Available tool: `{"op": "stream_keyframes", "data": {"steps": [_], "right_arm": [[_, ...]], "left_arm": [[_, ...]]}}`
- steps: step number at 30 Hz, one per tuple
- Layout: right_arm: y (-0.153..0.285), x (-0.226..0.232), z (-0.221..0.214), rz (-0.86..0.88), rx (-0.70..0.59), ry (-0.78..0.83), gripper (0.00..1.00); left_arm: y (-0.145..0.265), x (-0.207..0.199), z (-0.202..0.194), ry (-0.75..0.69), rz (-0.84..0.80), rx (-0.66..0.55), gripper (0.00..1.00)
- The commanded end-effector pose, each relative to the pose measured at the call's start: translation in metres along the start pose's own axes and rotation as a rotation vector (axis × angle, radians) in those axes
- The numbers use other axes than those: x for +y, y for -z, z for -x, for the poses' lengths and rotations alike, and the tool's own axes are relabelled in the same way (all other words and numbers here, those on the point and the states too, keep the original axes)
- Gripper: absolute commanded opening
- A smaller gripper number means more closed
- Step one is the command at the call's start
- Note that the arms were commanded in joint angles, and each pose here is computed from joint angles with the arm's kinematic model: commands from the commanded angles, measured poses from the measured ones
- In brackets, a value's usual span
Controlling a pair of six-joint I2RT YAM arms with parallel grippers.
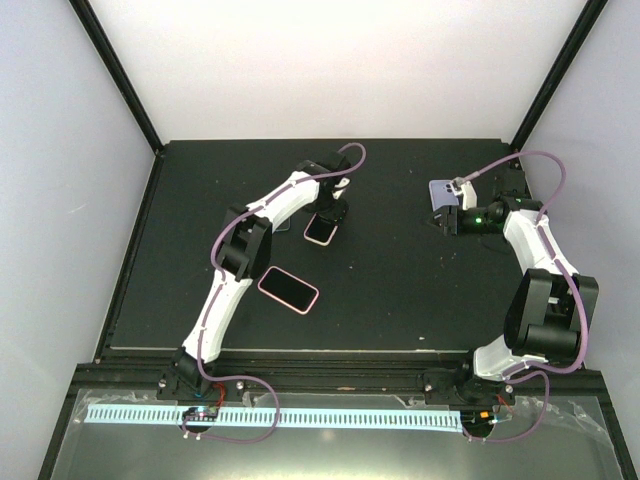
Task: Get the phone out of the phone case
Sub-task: Pick up the phone at the center of the board.
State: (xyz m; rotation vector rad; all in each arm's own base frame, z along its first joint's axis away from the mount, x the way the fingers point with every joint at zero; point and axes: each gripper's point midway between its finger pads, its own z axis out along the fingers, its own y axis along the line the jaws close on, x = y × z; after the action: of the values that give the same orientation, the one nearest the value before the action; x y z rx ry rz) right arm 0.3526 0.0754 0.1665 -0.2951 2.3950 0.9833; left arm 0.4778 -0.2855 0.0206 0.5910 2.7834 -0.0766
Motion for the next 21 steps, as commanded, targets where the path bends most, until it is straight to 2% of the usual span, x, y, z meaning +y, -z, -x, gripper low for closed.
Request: {"op": "stream_keyframes", "data": {"steps": [1, 5, 11, 16, 21], "right_arm": [[0.007, 0.01, 0.004, 0.007, -0.02, 0.034, 0.57], [0.015, 0.015, 0.011, -0.015, -0.044, 0.067, 0.57], [0.018, 0.04, 0.018, -0.015, -0.052, 0.16, 0.57], [0.004, 0.084, 0.019, -0.028, -0.023, 0.317, 0.57], [-0.014, 0.151, 0.027, 0.07, -0.014, 0.418, 0.58]], "left_arm": [[-0.003, 0.013, -0.015, 0.017, 0.06, 0.073, 0.65], [0.043, 0.008, -0.003, 0.039, 0.031, -0.011, 0.56], [0.131, -0.015, 0.011, 0.107, -0.12, -0.244, 0.38], [0.204, -0.026, 0.008, 0.195, -0.221, -0.47, 0.26], [0.268, -0.028, -0.002, 0.333, -0.339, -0.725, 0.25]]}}
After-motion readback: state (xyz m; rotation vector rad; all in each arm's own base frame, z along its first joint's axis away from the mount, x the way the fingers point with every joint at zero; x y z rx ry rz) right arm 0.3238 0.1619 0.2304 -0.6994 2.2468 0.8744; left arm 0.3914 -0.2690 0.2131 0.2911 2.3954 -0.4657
